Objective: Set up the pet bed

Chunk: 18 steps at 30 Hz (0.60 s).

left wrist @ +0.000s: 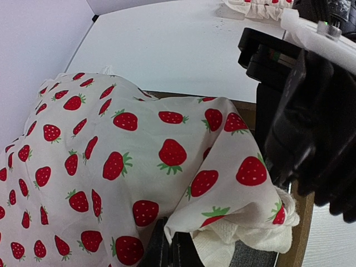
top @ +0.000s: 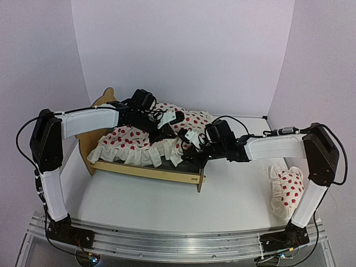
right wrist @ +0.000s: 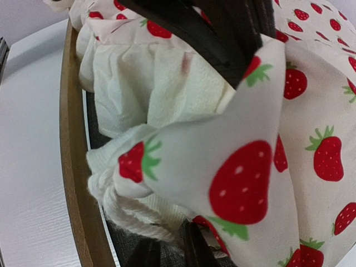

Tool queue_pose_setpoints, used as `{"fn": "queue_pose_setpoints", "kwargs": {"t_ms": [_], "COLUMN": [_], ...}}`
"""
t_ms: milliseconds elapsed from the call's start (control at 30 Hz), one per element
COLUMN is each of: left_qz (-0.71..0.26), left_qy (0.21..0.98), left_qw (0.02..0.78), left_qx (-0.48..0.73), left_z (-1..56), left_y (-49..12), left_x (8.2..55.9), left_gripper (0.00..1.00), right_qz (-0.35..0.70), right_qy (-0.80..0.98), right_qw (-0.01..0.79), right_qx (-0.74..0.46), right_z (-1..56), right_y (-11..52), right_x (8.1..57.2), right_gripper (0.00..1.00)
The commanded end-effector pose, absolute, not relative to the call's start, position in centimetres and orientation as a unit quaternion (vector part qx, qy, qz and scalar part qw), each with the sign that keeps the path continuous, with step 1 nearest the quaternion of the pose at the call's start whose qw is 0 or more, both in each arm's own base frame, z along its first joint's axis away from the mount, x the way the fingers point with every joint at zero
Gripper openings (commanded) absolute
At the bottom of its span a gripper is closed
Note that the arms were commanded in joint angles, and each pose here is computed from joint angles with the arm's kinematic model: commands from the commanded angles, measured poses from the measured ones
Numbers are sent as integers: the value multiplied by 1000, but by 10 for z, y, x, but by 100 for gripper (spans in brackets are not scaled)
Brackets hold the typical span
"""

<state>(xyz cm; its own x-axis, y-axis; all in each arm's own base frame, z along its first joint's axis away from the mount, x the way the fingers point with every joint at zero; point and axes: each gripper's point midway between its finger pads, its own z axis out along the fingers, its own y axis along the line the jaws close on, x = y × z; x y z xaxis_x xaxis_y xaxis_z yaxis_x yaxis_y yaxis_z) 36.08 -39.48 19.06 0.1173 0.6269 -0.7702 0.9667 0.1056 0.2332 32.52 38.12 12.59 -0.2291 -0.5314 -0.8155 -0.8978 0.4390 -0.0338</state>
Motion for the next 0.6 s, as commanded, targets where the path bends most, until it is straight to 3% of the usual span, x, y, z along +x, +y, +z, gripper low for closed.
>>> {"fn": "queue_pose_setpoints", "kwargs": {"t_ms": [0, 167, 567], "left_qz": [-213, -210, -202], "left_qy": [599, 605, 606], "left_qw": [457, 462, 477], "left_qx": [621, 614, 603], "left_z": [248, 250, 255], "left_y": [-395, -389, -384], "left_x": [368, 375, 388], "left_gripper": [0, 0, 0], "right_qz": [237, 251, 338], "right_qy": [736, 747, 729], "right_qw": [437, 434, 409], "right_qx": [-460, -436, -433], "right_z": [154, 178, 259], "right_y": [393, 388, 394], "right_x": [338, 333, 277], "right_gripper": [8, 0, 0]}}
